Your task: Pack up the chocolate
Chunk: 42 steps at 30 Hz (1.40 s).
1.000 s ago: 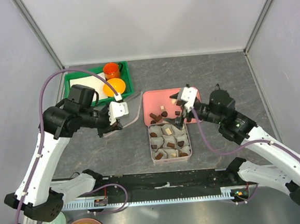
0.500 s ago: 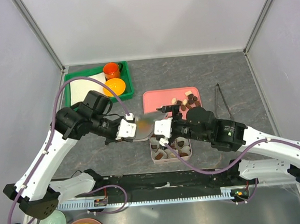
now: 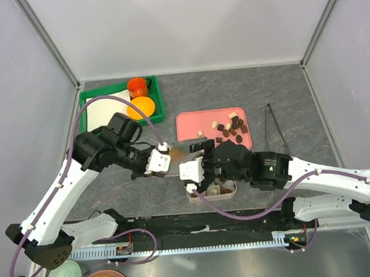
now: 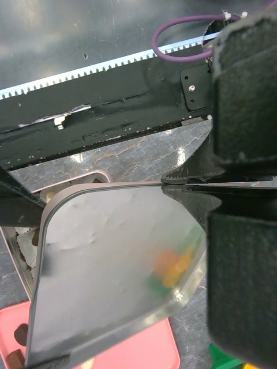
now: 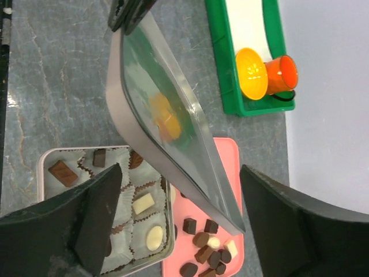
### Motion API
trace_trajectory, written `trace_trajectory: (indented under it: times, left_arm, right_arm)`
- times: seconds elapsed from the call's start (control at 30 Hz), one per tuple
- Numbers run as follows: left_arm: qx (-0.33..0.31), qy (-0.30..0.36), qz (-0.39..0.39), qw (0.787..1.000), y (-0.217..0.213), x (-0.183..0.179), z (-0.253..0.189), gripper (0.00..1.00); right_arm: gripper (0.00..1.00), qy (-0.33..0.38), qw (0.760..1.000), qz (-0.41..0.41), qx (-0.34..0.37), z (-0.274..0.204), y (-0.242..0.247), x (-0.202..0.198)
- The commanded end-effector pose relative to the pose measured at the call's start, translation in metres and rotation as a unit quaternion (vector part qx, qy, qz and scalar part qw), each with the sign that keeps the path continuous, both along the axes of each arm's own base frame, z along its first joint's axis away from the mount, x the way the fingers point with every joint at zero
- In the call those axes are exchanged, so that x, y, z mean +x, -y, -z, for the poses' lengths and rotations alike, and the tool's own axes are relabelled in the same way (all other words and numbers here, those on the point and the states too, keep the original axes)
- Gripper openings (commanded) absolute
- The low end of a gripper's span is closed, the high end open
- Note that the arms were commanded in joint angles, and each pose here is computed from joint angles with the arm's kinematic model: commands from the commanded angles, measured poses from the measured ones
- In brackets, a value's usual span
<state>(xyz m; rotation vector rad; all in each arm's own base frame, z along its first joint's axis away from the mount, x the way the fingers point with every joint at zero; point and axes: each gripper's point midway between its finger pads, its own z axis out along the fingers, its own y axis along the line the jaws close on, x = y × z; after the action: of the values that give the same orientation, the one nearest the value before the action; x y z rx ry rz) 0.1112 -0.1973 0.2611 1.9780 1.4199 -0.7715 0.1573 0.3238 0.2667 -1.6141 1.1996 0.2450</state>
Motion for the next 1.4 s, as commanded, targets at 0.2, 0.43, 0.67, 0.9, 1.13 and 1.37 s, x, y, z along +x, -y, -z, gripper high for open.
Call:
trace_trajectory:
  times: [0.2,0.43,0.67,0.9,1.13,1.37]
  left_arm:
    - [-0.002,-0.026,0.035,0.999,-0.018,-0.039,-0.015,0.01]
    - [-0.039,0.025,0.024,0.999,-0.014,-0.032,-0.037,0.02]
    - [-0.089,0.112,-0.173,0.974,-0.006,0.041,-0.076,0.55]
    - [-0.166,0.24,-0.493,0.819,-0.065,0.137,-0.152,0.98]
    - [-0.127,0.187,-0.542,0.809,-0.084,0.14,-0.108,0.99]
    - [-0.082,0.14,-0.539,0.827,-0.089,0.135,-0.045,0.99]
  right_arm:
    - [0.5,-0.045,0.998,-0.001,0.036,-0.014,-0.019,-0.007]
    - [0.0,-0.1,0.994,0.003,0.039,-0.011,-0.013,-0.02]
    - [0.0,-0.142,0.988,0.021,0.053,-0.027,-0.01,-0.025]
    - [0.0,-0.362,0.915,0.124,0.125,-0.047,0.014,0.006]
    - [0.0,-0.593,0.771,0.149,0.179,-0.04,0.033,0.017]
    - [0.0,-0.745,0.598,0.15,0.253,-0.005,0.049,0.012]
